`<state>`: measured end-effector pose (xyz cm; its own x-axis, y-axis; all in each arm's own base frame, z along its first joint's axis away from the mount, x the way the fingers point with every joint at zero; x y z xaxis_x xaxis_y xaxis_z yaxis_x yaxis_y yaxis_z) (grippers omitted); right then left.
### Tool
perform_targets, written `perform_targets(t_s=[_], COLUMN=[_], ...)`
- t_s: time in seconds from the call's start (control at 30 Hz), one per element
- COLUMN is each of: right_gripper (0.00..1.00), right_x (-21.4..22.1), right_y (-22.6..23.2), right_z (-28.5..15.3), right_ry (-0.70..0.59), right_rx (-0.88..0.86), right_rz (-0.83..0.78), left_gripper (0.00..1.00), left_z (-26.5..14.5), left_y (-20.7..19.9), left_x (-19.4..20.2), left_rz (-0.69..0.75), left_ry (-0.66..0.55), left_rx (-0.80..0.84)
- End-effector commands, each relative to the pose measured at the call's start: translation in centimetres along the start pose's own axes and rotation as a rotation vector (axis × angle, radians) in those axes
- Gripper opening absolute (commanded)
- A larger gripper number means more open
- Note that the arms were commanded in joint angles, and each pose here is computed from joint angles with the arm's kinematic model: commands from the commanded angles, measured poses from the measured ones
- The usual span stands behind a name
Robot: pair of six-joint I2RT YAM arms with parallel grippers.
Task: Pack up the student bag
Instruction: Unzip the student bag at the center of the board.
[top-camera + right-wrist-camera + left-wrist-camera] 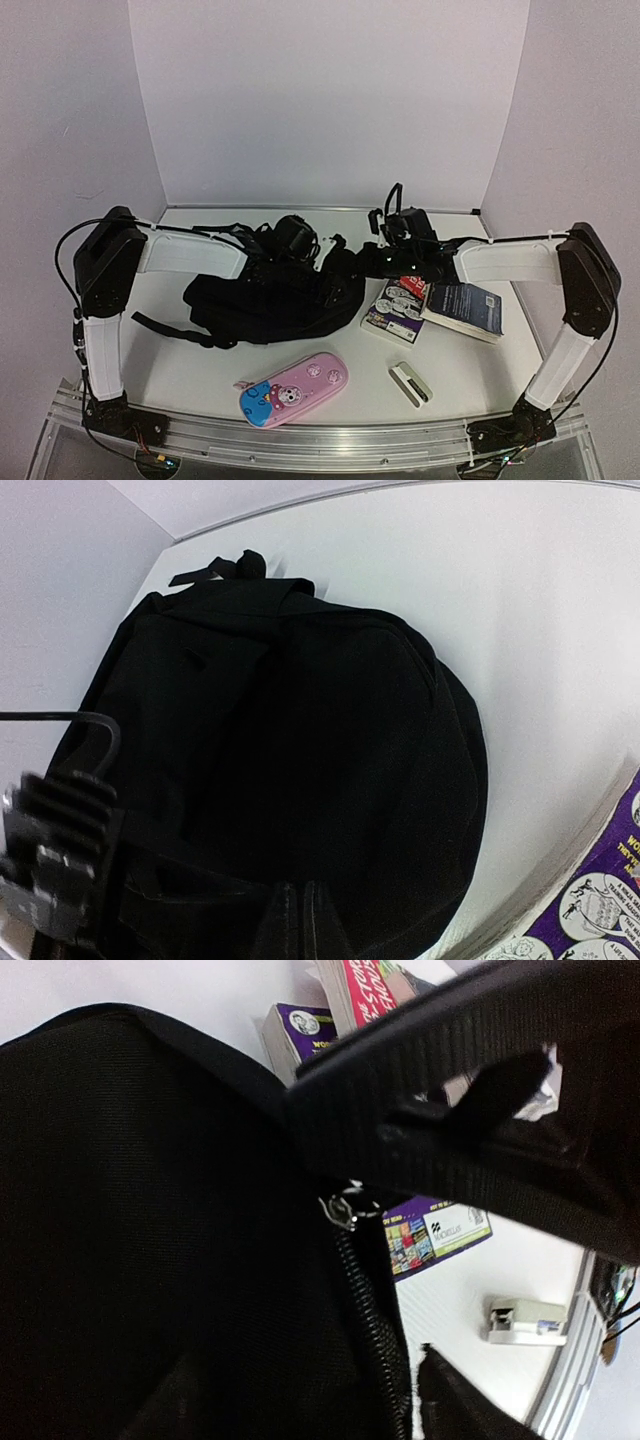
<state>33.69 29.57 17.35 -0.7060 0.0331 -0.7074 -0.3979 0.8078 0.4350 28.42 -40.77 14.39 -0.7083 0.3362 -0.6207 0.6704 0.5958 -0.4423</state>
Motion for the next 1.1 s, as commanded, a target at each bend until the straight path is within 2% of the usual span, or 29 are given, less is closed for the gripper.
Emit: perform_targets(t_s=[0.0,0.03,0.07,0.1,0.13,0.27,0.47,0.57,0.73,0.8,0.93,1.0,1.07], right_gripper=[0.00,0.00,0.00,0.00,0.00,0.00,0.00,0.00,0.00,0.00,0.00,0.00,0.00], right_x=[-2.0,-2.0,-2.0,-2.1,-2.2,-3.2,-5.0,-5.8,-7.1,-7.2,-6.9,-6.4,-6.0], right_y=[0.9,0.9,0.8,0.7,0.6,-0.1,-3.0,-4.5,-5.8,-5.7,-3.7,-2.6,-1.7], right_z=[-1.6,-1.6,-1.5,-1.5,-1.5,-1.5,-0.4,0.8,3.4,4.4,5.5,5.4,5.0], right_ry=[-0.087,-0.089,-0.091,-0.096,-0.103,-0.136,-0.134,-0.126,-0.114,-0.096,-0.039,-0.017,-0.014], right_rx=[-0.017,-0.012,-0.006,0.002,0.013,0.093,0.216,0.239,0.241,0.209,0.037,-0.044,-0.083], right_rz=[0.010,0.013,0.015,0.016,0.018,0.014,0.022,0.018,0.018,0.012,-0.014,-0.023,-0.034], left_gripper=[0.50,0.40,0.21,0.09,0.01,0.00,0.00,0.00,0.00,0.00,0.03,0.07,0.19], left_z=[-0.3,-0.3,-0.2,-0.3,-0.4,-2.0,-5.0,-6.7,-9.3,-10.3,-11.7,-12.2,-12.4], left_y=[-1.7,-1.8,-1.9,-2.1,-2.2,-3.4,-3.9,-4.0,-3.1,-2.7,-2.4,-2.4,-2.6], left_x=[-1.4,-1.2,-1.0,-0.9,-0.6,0.4,3.0,4.8,7.5,8.5,9.4,9.1,8.2], left_rz=[0.022,0.021,0.022,0.024,0.027,0.068,0.106,0.135,0.136,0.126,0.096,0.078,0.054], left_ry=[-0.040,-0.035,-0.030,-0.034,-0.037,-0.079,-0.069,-0.037,0.034,0.050,0.038,0.010,-0.025], left_rx=[0.084,0.094,0.107,0.113,0.118,0.155,0.148,0.174,0.104,0.081,0.057,0.046,0.038])
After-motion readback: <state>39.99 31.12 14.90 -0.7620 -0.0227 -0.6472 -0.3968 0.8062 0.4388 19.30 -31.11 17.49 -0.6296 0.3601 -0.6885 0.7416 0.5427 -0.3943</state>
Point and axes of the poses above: each gripper's point midway between its finger pads, its own z axis out along the fingers, its own y axis along the line the jaws close on, x = y × z, the point moved 6 cm from there along -z, back along the fingers, and after that the axes turned 4 degrees about -z, right-handed, at the moved point
